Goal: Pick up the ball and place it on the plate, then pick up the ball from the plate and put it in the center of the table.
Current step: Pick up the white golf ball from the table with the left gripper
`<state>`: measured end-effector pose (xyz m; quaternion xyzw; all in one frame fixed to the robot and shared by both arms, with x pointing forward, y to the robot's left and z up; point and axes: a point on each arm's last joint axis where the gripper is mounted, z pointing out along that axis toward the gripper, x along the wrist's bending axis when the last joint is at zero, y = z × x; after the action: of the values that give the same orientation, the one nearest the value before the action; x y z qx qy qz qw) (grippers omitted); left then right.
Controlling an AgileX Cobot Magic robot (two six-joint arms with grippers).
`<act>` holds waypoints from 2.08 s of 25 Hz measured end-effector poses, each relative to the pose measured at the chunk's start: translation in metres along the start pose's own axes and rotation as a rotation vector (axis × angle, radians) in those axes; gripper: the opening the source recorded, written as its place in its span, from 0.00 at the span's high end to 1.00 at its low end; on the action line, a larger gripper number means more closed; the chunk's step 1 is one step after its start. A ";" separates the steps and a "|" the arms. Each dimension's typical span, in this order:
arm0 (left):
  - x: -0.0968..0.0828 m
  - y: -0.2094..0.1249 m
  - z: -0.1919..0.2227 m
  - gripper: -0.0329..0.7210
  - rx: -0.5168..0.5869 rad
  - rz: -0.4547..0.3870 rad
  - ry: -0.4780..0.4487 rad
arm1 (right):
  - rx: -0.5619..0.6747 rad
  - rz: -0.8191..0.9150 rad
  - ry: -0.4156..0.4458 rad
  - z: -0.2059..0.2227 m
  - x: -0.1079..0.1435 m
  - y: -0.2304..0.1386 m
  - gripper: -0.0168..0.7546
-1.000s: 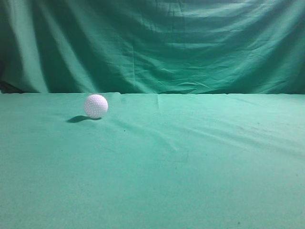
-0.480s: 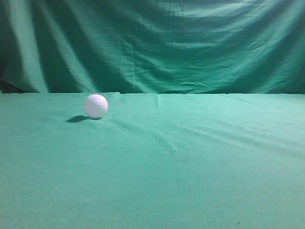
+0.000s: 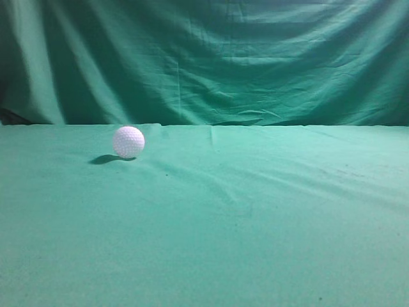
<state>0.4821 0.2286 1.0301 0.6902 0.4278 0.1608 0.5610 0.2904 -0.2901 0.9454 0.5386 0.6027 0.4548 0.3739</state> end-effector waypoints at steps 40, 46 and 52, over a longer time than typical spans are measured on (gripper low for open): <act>-0.031 0.023 0.091 0.96 0.598 0.196 0.286 | 0.000 -0.001 0.000 0.000 0.000 0.000 0.91; -0.024 0.026 0.125 0.96 0.801 0.133 0.287 | 0.000 -0.001 0.000 0.000 0.000 0.000 0.91; -0.019 0.032 0.152 0.96 0.807 0.150 0.282 | 0.000 -0.001 0.000 0.000 0.000 0.000 0.91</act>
<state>0.5909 0.1172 1.0154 0.8547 0.4774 0.1138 0.1693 0.2904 -0.2901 0.9454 0.5384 0.6029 0.4547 0.3740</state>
